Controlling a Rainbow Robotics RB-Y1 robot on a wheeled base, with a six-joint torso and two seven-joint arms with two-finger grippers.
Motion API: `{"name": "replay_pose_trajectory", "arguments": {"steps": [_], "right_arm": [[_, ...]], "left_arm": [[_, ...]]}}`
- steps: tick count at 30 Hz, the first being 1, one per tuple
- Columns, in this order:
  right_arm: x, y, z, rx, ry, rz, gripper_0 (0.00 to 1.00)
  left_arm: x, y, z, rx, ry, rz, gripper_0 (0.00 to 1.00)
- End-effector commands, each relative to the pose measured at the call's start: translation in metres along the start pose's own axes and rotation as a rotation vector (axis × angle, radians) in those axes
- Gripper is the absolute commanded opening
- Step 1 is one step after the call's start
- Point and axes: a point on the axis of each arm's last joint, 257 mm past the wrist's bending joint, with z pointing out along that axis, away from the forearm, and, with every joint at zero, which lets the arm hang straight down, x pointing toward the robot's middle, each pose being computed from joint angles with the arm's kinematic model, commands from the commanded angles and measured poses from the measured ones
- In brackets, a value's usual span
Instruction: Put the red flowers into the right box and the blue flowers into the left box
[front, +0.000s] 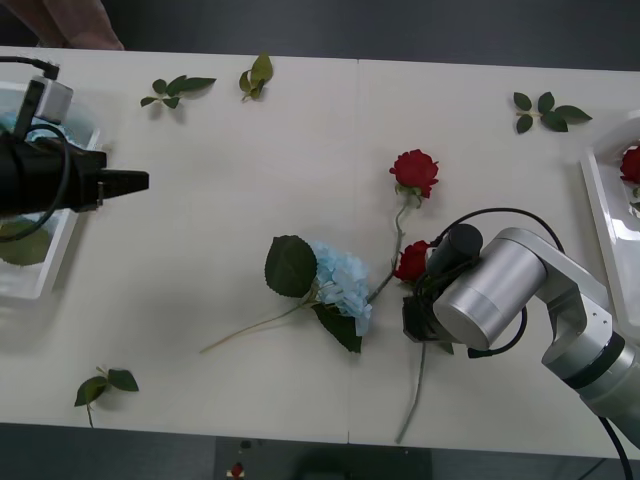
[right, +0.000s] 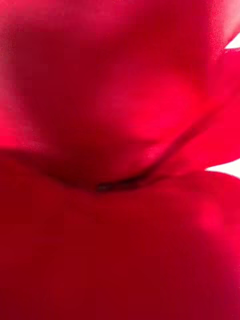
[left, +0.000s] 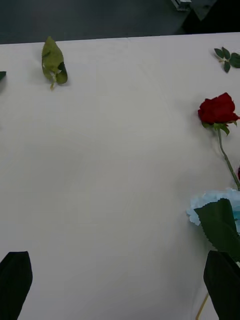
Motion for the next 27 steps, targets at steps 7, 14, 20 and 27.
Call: {"name": "replay_pose_trajectory", "arguments": {"steps": [7,14,20,27], "right_arm": [[-0.014,0.001,-0.009,-0.008,-0.038,-0.021,0.00],[-0.035,-0.017,-0.039,-0.008,-0.091,0.003,0.00],[-0.055,-0.054,-0.086,0.004,-0.104,0.071,0.00],[-0.078,-0.116,-0.143,0.012,-0.116,0.208,0.00]], "left_arm": [[-0.011,-0.043,0.050,0.025,0.020,0.083,1.00],[0.016,-0.062,0.066,0.017,0.162,0.055,1.00],[0.033,-0.092,0.080,0.051,0.225,0.052,1.00],[0.054,-0.113,0.095,0.064,0.286,0.130,1.00]]}}
